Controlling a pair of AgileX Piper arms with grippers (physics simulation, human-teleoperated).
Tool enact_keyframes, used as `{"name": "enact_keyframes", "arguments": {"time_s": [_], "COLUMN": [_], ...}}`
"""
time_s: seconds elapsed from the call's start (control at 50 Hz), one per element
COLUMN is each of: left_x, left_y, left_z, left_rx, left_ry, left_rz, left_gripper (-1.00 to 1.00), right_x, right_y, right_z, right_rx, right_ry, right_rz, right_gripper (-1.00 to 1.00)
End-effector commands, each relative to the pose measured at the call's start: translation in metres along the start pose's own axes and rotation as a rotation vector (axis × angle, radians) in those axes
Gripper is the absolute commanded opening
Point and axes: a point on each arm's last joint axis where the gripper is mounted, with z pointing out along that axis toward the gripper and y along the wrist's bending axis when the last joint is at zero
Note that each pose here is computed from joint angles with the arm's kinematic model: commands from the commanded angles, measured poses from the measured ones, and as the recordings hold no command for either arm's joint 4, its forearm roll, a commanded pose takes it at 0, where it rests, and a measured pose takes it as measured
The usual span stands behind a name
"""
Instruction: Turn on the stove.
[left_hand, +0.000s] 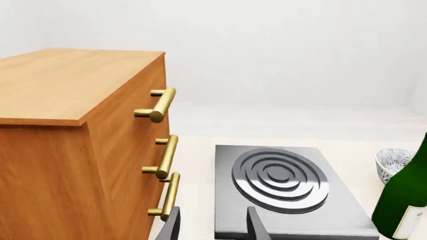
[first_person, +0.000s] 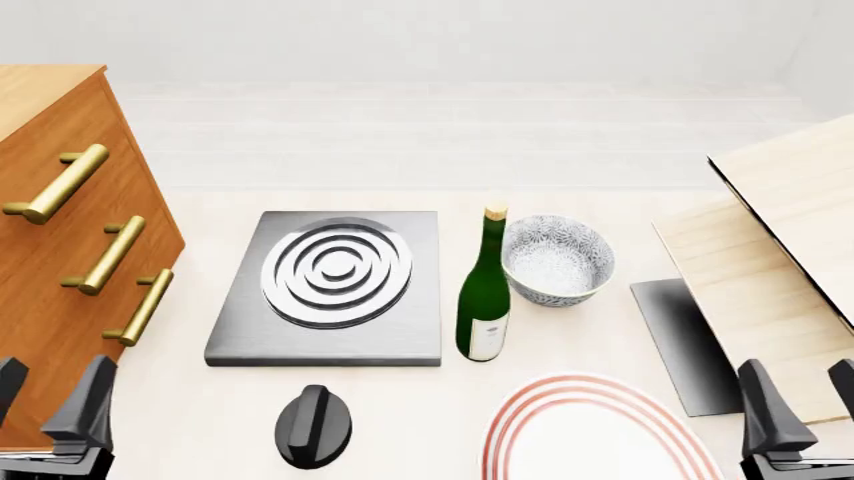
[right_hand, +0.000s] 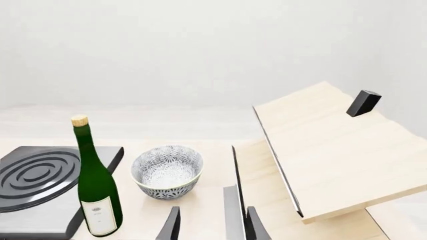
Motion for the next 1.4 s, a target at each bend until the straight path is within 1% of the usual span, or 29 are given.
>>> {"name": "enact_keyframes", "arguments": {"time_s": [0.02, 0.04, 0.1, 0.2, 0.22, 0.28, 0.38, 0.42, 0.46, 0.52, 0.54, 0.56, 0.58, 0.62, 0.64, 0.66, 0.68, 0.74, 0.78, 0.8, 0.84, 0.86, 0.9, 0.98, 1.04, 1.06, 1.12, 1.2, 1.4], "left_x": [-0.02, -0.018, -0.016, -0.018, -0.019, -0.039, -0.064, -0.066, -0.07, -0.073, -0.075, -0.074, -0.07, -0.073, -0.073, -0.075, -0.074, -0.063, -0.058, -0.053, -0.052, -0.047, -0.044, -0.034, -0.017, -0.011, -0.004, 0.008, 0.041], "left_y": [-0.007, -0.005, -0.007, -0.008, -0.009, -0.011, -0.011, -0.012, -0.016, -0.019, -0.019, -0.022, -0.028, -0.034, -0.034, -0.038, -0.042, -0.06, -0.069, -0.076, -0.079, -0.085, -0.087, -0.099, -0.108, -0.111, -0.112, -0.121, -0.124], "left_z": [-0.007, -0.006, -0.006, -0.007, -0.007, -0.012, -0.02, -0.019, -0.011, -0.005, -0.006, -0.004, 0.007, 0.016, 0.016, 0.025, 0.028, 0.049, 0.058, 0.064, 0.067, 0.076, 0.08, 0.091, 0.102, 0.105, 0.113, 0.114, 0.123], "left_rx": [0.118, 0.097, 0.13, 0.15, 0.168, 0.217, 0.257, 0.282, 0.325, 0.34, 0.358, 0.384, 0.409, 0.441, 0.441, 0.437, 0.453, 0.511, 0.54, 0.563, 0.566, 0.551, 0.55, 0.576, 0.593, 0.592, 0.569, 0.588, 0.574], "left_ry": [-0.017, -0.005, -0.007, -0.003, 0.02, 0.013, 0.007, 0.033, 0.066, 0.079, 0.052, 0.031, 0.082, 0.117, 0.117, 0.147, 0.152, 0.242, 0.265, 0.296, 0.309, 0.367, 0.38, 0.413, 0.461, 0.485, 0.514, 0.564, 0.624], "left_rz": [-0.037, -0.042, -0.027, -0.045, -0.056, -0.073, -0.014, -0.052, -0.014, 0.013, 0.057, 0.151, 0.141, 0.071, 0.071, 0.033, 0.05, 0.046, 0.085, 0.082, 0.07, 0.019, 0.007, 0.065, 0.148, 0.139, 0.122, 0.118, 0.149], "left_gripper": [1.0, 1.0, 1.0, 1.0, 1.0, 1.0, 1.0, 1.0, 1.0, 1.0, 1.0, 1.0, 1.0, 1.0, 1.0, 1.0, 1.0, 1.0, 1.0, 1.0, 1.0, 1.0, 1.0, 1.0, 1.0, 1.0, 1.0, 1.0, 1.0], "right_x": [-0.002, -0.002, -0.002, -0.008, -0.007, -0.005, -0.007, -0.008, -0.006, -0.005, -0.005, -0.005, -0.005, -0.004, -0.004, -0.004, -0.004, -0.004, -0.003, -0.004, -0.004, -0.003, -0.002, -0.002, -0.001, 0.0, 0.001, 0.001, 0.001], "right_y": [-0.001, -0.001, -0.001, 0.0, 0.0, 0.001, 0.001, 0.001, 0.001, 0.001, 0.001, 0.001, 0.001, 0.002, 0.002, 0.002, 0.002, 0.002, 0.003, 0.003, 0.003, 0.003, 0.003, 0.003, 0.003, 0.003, 0.002, 0.002, 0.002], "right_z": [0.0, 0.0, 0.0, -0.001, -0.001, 0.0, 0.0, 0.0, -0.001, 0.0, 0.0, 0.0, 0.0, 0.0, 0.0, 0.0, 0.0, 0.0, 0.0, 0.0, 0.0, 0.0, 0.0, 0.0, 0.0, 0.0, 0.0, 0.0, 0.0], "right_rx": [0.01, 0.01, 0.012, -0.005, -0.009, -0.014, -0.016, -0.02, -0.019, -0.017, -0.017, -0.02, -0.027, -0.038, -0.038, -0.041, -0.041, -0.043, -0.048, -0.051, -0.052, -0.054, -0.053, -0.05, -0.047, -0.047, -0.044, -0.036, -0.044], "right_ry": [-0.01, -0.006, -0.002, -0.026, -0.021, -0.016, -0.022, -0.022, -0.019, -0.018, -0.017, -0.017, -0.017, -0.015, -0.015, -0.015, -0.015, -0.015, -0.016, -0.016, -0.016, -0.014, -0.014, -0.011, -0.003, 0.001, 0.003, 0.01, 0.017], "right_rz": [-0.027, -0.019, -0.02, -0.027, -0.03, -0.034, -0.031, -0.034, -0.036, -0.034, -0.034, -0.035, -0.039, -0.043, -0.043, -0.046, -0.046, -0.047, -0.049, -0.056, -0.056, -0.055, -0.055, -0.054, -0.064, -0.065, -0.058, -0.059, -0.064], "right_gripper": [1.0, 1.0, 1.0, 1.0, 1.0, 1.0, 1.0, 1.0, 1.0, 1.0, 1.0, 1.0, 1.0, 1.0, 1.0, 1.0, 1.0, 1.0, 1.0, 1.0, 1.0, 1.0, 1.0, 1.0, 1.0, 1.0, 1.0, 1.0, 1.0]}}
